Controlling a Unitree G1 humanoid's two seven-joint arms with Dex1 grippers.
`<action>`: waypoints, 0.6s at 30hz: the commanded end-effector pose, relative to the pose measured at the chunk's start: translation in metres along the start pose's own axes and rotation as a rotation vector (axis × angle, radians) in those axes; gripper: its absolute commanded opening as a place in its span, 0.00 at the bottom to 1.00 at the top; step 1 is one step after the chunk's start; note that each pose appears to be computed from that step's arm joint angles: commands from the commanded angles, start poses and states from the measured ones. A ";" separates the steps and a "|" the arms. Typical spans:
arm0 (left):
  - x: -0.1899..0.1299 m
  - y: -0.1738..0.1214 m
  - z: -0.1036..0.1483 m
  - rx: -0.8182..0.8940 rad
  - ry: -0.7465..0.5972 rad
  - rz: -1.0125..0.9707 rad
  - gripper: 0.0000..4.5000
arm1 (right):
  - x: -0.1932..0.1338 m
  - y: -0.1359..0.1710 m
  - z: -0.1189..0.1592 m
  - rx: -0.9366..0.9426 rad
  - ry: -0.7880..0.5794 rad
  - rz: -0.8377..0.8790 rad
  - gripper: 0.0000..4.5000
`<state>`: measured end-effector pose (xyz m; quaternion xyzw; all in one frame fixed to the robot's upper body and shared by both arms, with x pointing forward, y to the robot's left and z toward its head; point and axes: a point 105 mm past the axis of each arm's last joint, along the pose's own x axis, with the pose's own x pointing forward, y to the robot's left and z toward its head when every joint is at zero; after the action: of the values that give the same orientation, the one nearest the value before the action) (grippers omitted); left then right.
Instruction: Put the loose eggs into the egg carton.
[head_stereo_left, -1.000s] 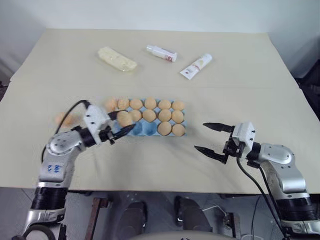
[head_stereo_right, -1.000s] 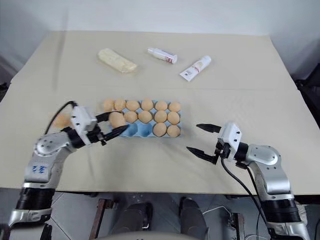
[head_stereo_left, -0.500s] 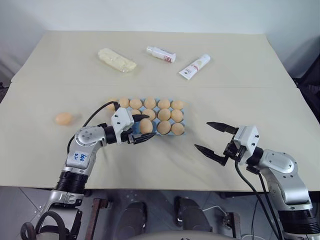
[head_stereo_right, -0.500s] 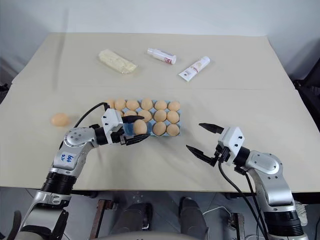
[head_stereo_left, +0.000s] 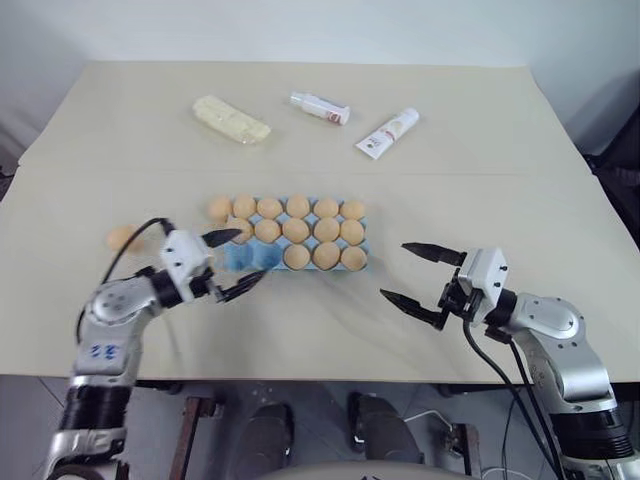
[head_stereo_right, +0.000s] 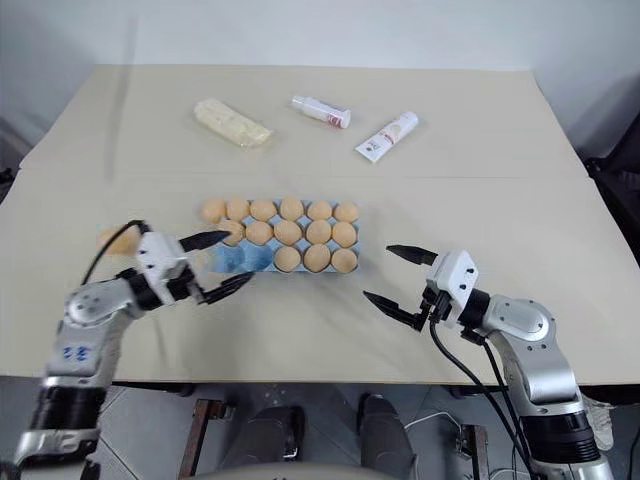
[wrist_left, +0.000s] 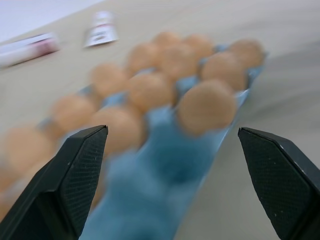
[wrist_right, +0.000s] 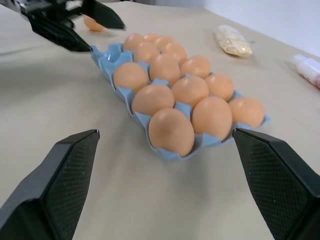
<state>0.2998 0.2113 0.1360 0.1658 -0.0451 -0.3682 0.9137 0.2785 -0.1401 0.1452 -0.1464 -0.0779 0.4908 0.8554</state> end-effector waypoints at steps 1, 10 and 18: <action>-0.039 0.025 0.004 -0.005 -0.014 0.204 0.99 | 0.008 0.003 0.006 0.003 -0.046 0.034 1.00; -0.098 0.039 -0.037 -0.130 0.098 0.538 0.99 | 0.028 -0.001 0.008 0.007 -0.092 0.032 1.00; -0.045 0.054 -0.026 -0.133 0.039 0.517 0.99 | 0.030 -0.006 0.011 -0.005 -0.097 0.021 1.00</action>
<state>0.3025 0.2892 0.1277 0.0895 -0.0388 -0.1233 0.9876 0.2951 -0.1144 0.1470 -0.1176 -0.0964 0.5134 0.8446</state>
